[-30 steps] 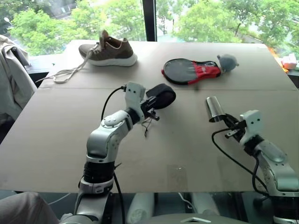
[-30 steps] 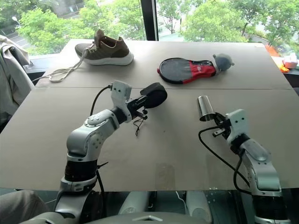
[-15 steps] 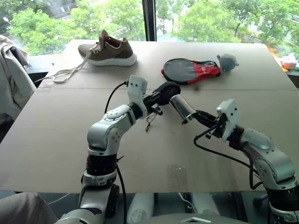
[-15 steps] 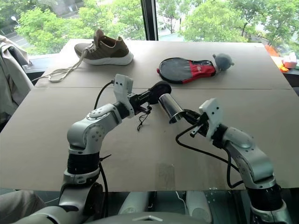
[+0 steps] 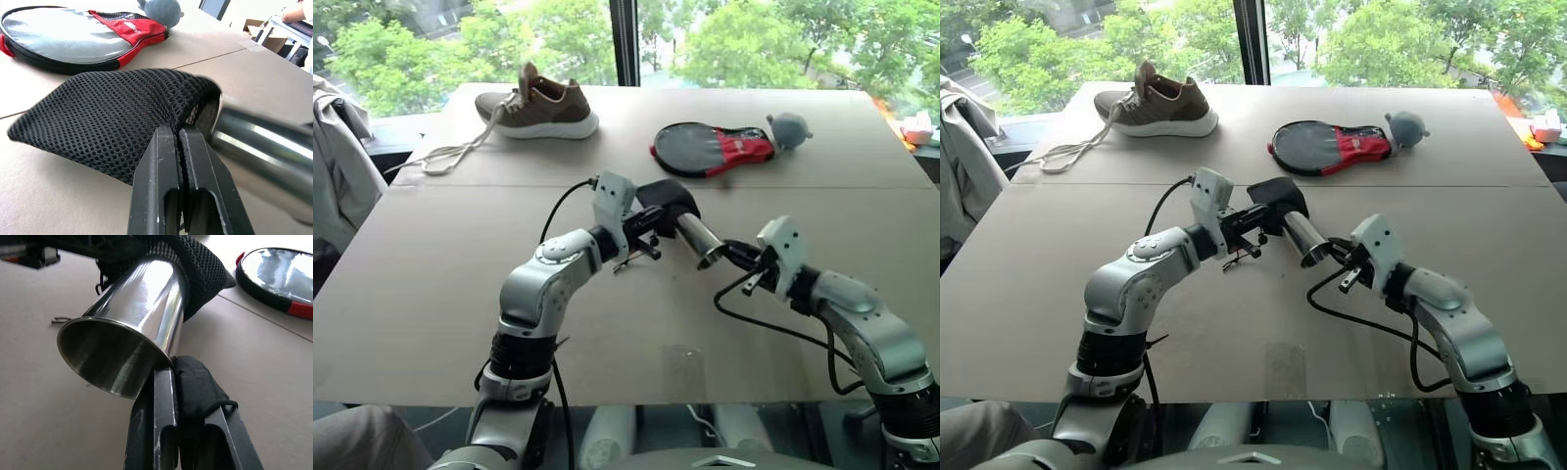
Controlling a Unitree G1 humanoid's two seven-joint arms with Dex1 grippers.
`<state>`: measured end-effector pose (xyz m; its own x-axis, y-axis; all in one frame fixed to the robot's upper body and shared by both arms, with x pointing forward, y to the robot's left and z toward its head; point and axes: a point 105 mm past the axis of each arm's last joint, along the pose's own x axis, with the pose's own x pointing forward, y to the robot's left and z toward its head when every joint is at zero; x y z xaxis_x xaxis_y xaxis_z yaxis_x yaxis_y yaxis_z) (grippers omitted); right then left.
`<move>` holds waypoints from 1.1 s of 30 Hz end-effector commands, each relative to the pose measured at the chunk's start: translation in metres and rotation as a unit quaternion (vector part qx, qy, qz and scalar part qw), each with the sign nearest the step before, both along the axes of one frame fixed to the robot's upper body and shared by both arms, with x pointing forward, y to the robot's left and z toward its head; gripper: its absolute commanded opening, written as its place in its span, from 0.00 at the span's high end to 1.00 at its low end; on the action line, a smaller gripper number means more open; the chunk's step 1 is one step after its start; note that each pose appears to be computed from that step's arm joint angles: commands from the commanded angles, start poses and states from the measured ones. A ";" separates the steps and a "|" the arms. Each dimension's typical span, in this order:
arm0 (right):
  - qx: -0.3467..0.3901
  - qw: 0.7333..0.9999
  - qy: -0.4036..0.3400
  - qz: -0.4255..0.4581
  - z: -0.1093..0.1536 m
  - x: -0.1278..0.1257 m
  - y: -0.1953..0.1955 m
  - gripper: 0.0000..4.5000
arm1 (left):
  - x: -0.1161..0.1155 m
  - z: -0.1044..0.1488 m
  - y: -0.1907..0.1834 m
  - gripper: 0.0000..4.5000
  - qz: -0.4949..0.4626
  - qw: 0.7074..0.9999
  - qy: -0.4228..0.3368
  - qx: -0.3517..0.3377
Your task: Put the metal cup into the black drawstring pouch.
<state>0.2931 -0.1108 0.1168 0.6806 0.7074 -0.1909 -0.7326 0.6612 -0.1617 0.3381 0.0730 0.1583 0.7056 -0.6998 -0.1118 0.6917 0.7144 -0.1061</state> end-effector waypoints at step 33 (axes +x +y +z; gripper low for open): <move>0.217 0.961 0.109 -0.135 0.042 0.049 0.069 0.99 | -0.035 0.008 -0.030 1.00 -0.107 0.993 -0.037 -0.022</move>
<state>0.3437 -0.0458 0.1355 0.8265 0.5430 -0.1487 -0.4981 0.8283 0.2564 0.3118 0.0513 0.1572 0.5877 -0.8055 -0.0757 0.8014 0.5925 -0.0820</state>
